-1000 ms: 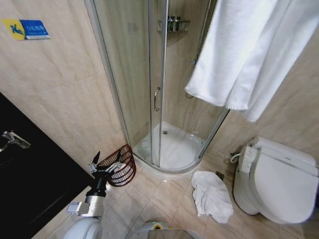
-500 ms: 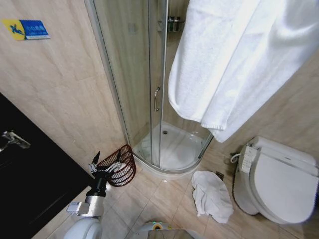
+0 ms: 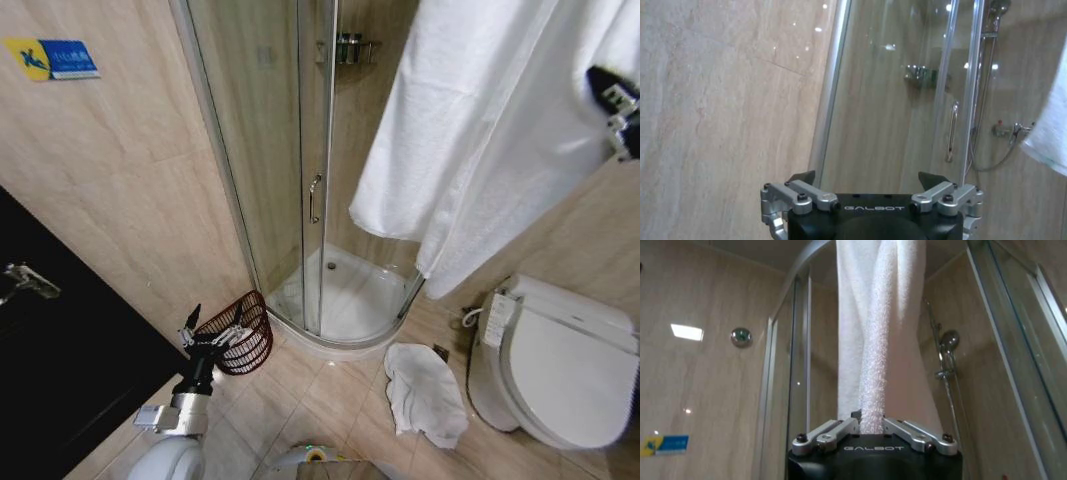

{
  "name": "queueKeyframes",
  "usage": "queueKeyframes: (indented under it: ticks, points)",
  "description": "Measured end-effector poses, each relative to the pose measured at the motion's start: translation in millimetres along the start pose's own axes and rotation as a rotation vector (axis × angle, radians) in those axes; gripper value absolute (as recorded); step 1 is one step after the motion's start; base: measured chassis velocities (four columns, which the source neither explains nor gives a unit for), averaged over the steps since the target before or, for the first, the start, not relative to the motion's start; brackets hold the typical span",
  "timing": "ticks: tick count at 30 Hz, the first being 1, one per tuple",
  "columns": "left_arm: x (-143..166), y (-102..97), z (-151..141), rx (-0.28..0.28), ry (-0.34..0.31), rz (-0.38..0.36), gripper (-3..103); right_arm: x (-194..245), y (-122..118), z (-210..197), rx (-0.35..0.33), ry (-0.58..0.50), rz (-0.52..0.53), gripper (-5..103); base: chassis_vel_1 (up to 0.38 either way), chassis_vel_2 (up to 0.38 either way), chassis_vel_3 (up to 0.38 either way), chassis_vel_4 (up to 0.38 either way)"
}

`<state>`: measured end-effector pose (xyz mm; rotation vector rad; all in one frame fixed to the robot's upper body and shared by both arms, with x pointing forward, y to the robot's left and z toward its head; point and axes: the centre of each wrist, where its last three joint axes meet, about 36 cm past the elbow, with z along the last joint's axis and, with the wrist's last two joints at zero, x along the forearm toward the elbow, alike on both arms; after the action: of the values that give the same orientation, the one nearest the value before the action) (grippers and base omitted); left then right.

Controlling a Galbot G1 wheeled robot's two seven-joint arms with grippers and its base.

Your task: Discard the used towel into the hamper.

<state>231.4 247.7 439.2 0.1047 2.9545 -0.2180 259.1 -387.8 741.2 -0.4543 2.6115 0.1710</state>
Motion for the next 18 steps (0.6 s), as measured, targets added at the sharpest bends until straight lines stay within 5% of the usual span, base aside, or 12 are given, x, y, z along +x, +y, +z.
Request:
queueKeyframes:
  ticks: [18]
  points:
    - [0.0,0.0,0.0,0.000,0.000,0.000,100,46.9,13.1,77.3,0.030,0.047,0.065,2,0.000,0.000,0.000,0.000]
